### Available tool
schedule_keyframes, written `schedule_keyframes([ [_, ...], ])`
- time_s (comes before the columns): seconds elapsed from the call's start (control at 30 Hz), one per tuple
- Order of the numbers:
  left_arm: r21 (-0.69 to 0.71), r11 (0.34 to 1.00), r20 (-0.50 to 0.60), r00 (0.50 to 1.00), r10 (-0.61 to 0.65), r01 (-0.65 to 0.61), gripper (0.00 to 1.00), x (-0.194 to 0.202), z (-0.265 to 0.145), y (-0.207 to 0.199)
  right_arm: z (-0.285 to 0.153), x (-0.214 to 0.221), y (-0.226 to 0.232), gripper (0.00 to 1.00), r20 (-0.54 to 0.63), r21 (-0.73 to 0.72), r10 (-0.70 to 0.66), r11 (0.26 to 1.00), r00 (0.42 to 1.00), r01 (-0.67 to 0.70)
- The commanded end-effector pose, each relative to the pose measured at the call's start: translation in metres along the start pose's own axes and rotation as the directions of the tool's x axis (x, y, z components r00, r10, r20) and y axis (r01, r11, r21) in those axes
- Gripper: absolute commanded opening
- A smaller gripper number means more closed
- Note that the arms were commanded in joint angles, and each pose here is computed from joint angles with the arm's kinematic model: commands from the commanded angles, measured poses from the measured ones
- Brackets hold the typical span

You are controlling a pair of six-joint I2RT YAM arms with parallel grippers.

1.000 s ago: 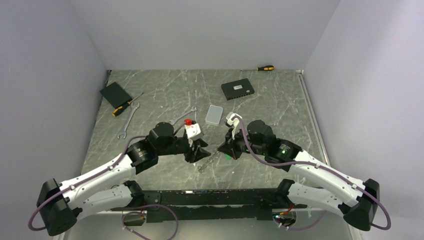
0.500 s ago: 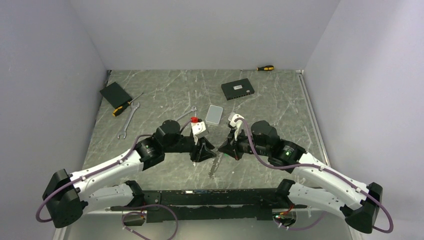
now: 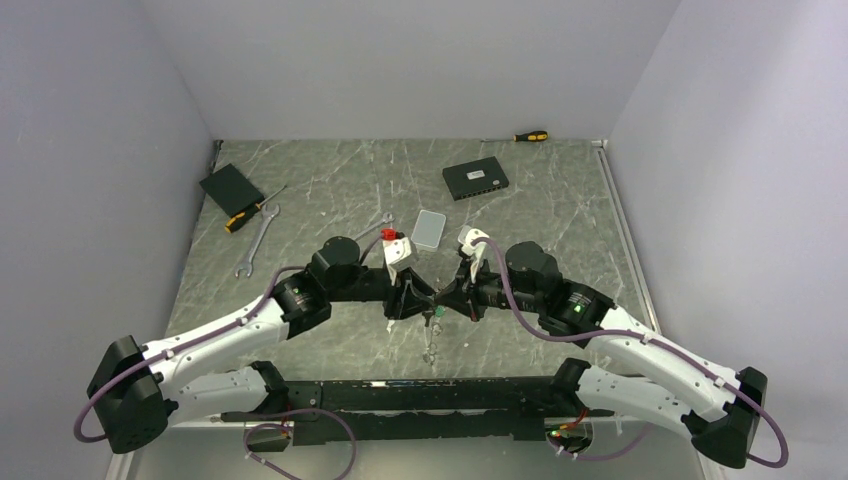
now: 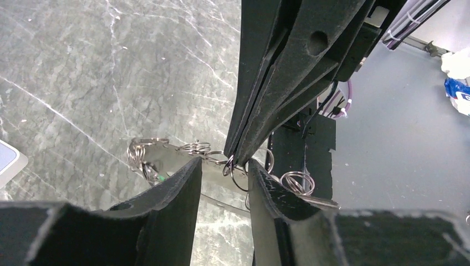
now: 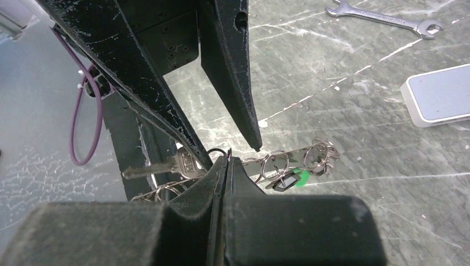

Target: Put the keys on the keyring

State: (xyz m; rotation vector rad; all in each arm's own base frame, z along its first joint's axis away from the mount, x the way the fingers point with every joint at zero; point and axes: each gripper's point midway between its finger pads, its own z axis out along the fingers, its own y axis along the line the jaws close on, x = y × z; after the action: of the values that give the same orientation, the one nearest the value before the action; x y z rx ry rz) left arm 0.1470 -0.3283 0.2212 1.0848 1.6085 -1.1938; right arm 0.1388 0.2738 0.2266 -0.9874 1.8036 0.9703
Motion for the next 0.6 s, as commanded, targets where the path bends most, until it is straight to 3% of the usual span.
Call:
schedule_keyframes([
  [0.0,0.016,0.999,0.070,0.997,0.030,-0.031,0.40,-0.0286,0.0037,-0.0037,-0.0037,-0.0333,0.0145,0.00,0.127,-0.059,-0.051,0.997,0.991,0.059],
  [0.1,0.007,0.999,0.075,0.997,0.034,-0.035,0.33,-0.0293,0.0040,-0.0017,-0.0037,-0.0331,0.0163,0.00,0.130,-0.069,-0.046,0.996,0.991,0.055],
  [0.33,0.012,0.999,0.064,0.997,0.037,-0.038,0.00,-0.0259,0.0050,-0.0014,-0.0047,-0.0370,0.0163,0.00,0.150,-0.065,-0.041,0.997,0.988,0.052],
  [0.57,0.013,0.999,0.062,0.997,0.040,-0.041,0.00,-0.0227,0.0012,-0.0034,-0.0068,-0.0410,0.0135,0.00,0.171,-0.043,-0.044,0.998,0.984,0.052],
])
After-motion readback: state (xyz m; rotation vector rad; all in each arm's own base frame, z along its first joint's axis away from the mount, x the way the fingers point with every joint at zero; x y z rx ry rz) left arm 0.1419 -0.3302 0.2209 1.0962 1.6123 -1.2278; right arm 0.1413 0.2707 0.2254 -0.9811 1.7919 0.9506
